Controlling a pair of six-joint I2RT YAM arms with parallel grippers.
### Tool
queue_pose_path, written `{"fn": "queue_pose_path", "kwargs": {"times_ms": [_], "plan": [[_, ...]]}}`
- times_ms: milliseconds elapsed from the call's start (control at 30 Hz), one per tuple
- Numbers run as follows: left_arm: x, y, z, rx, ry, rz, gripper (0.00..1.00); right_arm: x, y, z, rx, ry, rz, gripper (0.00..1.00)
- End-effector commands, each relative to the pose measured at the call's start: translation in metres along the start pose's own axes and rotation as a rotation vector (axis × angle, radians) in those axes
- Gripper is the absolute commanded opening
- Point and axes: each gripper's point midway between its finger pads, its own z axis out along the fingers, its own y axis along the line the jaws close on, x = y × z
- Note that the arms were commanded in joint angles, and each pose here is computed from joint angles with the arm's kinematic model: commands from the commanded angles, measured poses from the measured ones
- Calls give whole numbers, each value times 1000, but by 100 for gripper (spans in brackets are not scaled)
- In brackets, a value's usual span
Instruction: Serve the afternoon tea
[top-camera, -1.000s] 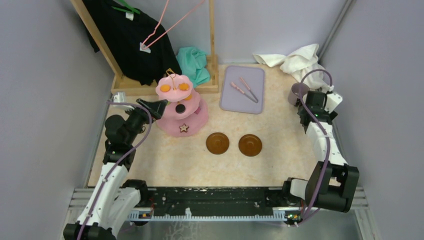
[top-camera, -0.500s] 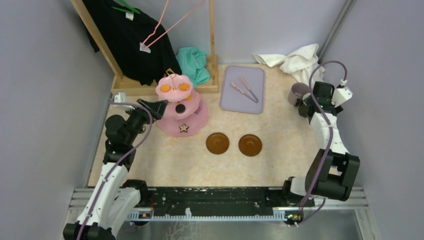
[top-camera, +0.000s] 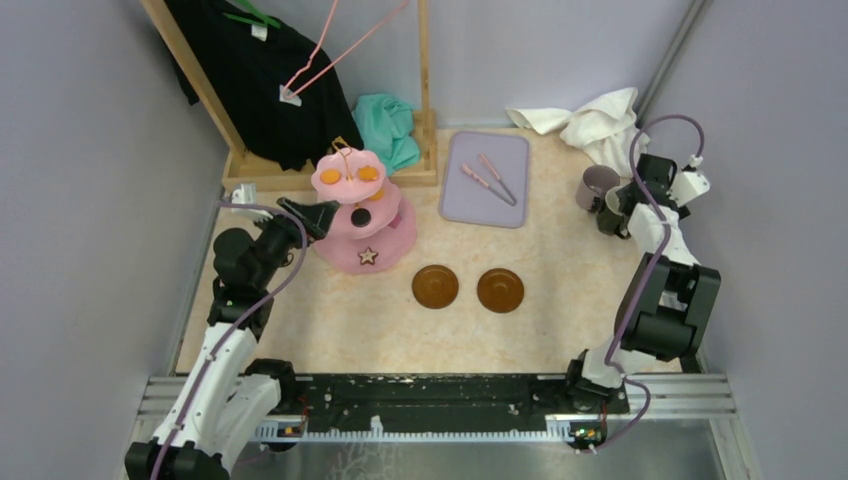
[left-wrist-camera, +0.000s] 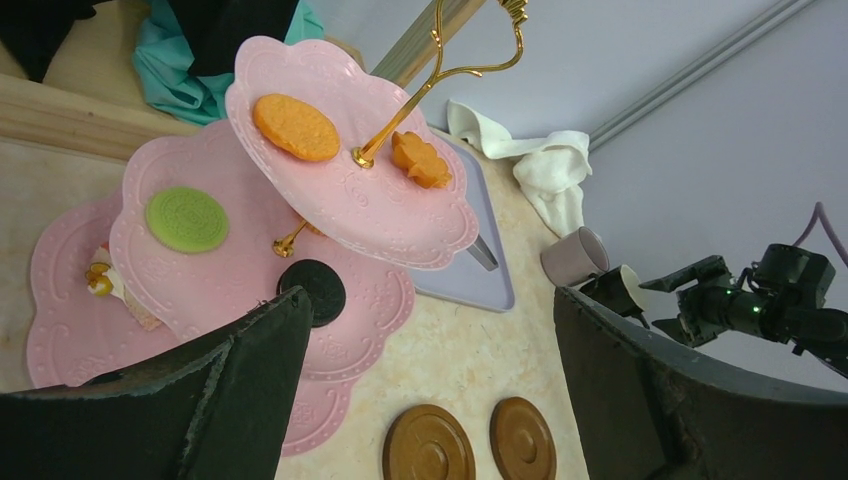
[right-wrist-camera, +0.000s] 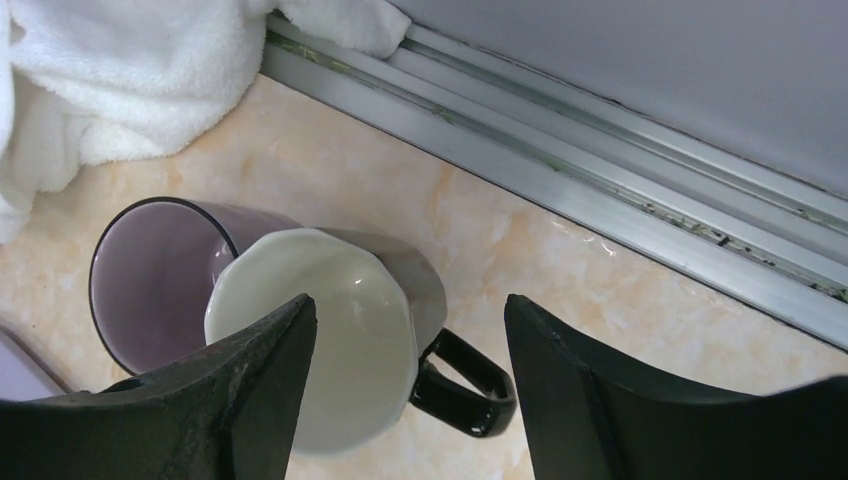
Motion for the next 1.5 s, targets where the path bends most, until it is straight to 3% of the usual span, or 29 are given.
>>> {"fn": "queue_pose_path", "kwargs": {"times_ms": [0,233,333,433,600,767,1067,1367,1467], "plan": [[1,-1,1,12,-5,22,95,-22,28,11,-66,-44,51,69],[2,1,1,2,-5,23,95,-13,36,37,-50,-16,29,68],[2,1,2,1,-3,22,95,-4,37,45,-54,14,29,63],[2,2,2,-4,-3,23,95,7,36,54,-50,49,35,52],[2,2,2,-8,-4,26,95,22,31,65,-48,102,58,17],[3,1,3,-9,-4,26,95,21,33,61,-58,106,71,0],[0,-3,1,0,-10,26,95,-9,41,26,-128,50,120,0],[-1,-6,-2,13,-19,28,95,-43,35,-61,-269,-72,164,0],[-2,-8,-3,20,-22,28,95,-30,42,-99,-355,-83,109,0]]}}
